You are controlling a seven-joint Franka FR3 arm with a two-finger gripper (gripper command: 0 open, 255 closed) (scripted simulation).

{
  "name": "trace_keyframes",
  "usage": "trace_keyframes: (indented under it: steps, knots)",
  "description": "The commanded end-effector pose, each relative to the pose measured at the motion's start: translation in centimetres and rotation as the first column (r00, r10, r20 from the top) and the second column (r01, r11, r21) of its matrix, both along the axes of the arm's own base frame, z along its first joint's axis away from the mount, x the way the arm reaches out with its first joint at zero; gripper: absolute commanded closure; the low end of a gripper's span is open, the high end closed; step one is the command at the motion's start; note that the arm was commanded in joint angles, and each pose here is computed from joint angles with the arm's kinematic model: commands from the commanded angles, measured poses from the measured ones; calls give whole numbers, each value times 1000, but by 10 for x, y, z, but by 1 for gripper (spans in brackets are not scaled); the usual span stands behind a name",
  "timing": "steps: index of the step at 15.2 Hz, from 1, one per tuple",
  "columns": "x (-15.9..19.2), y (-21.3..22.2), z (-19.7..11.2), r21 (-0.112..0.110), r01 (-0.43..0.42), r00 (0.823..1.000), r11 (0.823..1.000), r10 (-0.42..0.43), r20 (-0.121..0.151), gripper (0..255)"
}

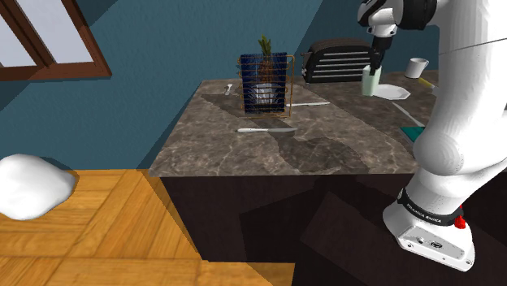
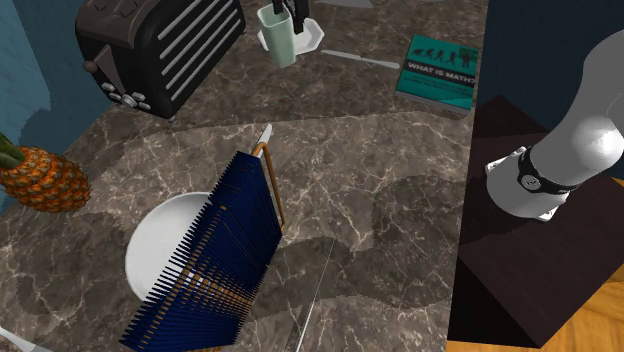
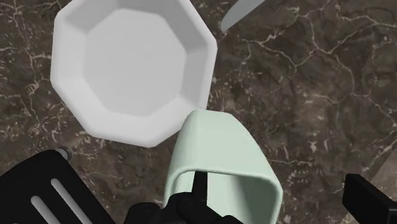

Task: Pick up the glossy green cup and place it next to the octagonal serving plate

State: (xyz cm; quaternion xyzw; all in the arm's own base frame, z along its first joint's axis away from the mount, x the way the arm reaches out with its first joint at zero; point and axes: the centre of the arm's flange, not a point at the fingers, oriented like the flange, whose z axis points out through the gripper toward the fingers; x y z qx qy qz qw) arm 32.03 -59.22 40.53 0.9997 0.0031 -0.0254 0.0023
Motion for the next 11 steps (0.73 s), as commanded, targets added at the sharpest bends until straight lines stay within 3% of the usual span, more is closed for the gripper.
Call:
trace_keyframes:
  steps: [1,3,11]
  knots:
    - [1,1,21,0,0,1000,1000,0,0,0]
    - [2,1,45,0,0,1000,1000,0,0,0]
    - [2,1,45,0,0,1000,1000,0,0,0]
